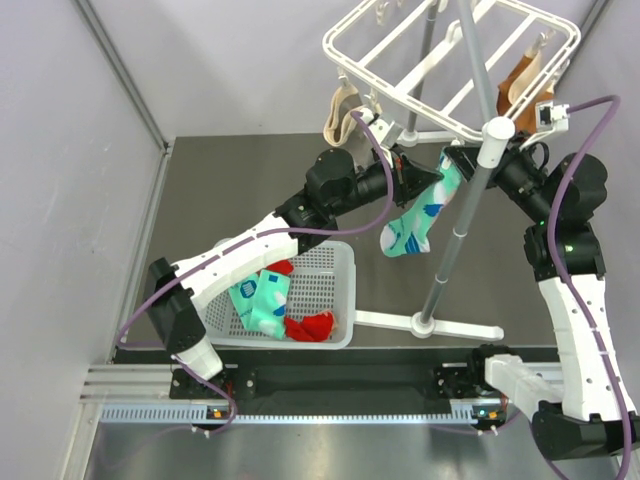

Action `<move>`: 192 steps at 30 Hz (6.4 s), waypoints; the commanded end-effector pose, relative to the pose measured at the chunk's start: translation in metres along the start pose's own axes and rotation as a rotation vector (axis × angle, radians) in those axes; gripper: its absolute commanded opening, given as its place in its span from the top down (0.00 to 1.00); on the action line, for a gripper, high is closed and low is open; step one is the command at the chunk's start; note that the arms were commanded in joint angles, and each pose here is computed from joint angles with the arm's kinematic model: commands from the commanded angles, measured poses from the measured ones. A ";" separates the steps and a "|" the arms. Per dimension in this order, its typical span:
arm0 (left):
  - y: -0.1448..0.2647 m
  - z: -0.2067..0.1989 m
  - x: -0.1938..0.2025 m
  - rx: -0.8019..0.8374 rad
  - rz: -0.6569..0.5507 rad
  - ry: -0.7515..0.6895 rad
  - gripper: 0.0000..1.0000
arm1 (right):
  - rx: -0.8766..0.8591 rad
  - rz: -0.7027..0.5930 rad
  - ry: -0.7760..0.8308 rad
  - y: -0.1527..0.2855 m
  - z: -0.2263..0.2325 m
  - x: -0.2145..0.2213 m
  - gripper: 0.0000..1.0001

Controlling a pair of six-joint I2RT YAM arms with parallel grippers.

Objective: Clip the socks to the hanger
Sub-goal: Clamp the sock onto the hanger, then open the clamp at the hanger.

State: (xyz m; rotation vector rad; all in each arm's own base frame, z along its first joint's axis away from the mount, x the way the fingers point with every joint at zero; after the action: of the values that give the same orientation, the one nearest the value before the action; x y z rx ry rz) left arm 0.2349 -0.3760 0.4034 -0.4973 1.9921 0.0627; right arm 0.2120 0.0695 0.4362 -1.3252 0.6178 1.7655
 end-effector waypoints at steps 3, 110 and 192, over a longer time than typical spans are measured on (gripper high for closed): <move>-0.002 -0.014 -0.022 0.046 -0.076 -0.022 1.00 | -0.066 0.034 0.006 0.003 0.008 0.007 0.56; 0.070 -0.017 -0.077 -0.340 -0.139 -0.116 1.00 | 0.043 0.014 0.321 0.001 0.002 -0.034 0.87; 0.003 -0.014 -0.031 -0.191 -0.189 -0.271 1.00 | 0.068 0.056 -0.064 0.011 0.022 -0.033 0.48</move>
State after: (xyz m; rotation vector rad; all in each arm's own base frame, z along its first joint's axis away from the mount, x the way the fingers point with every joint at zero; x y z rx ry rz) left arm 0.2348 -0.3878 0.4083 -0.6175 1.8239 0.1844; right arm 0.1935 0.0700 0.4701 -1.2137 0.6578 1.8229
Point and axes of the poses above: each gripper's point midway between its finger pads, its own y axis back along the fingers, its own z axis along the line the jaws close on, x = y × z, the point moved 10 cm from there along y, back along the fingers, and after that the axes turned 8 degrees about y, right-handed, at the moved point
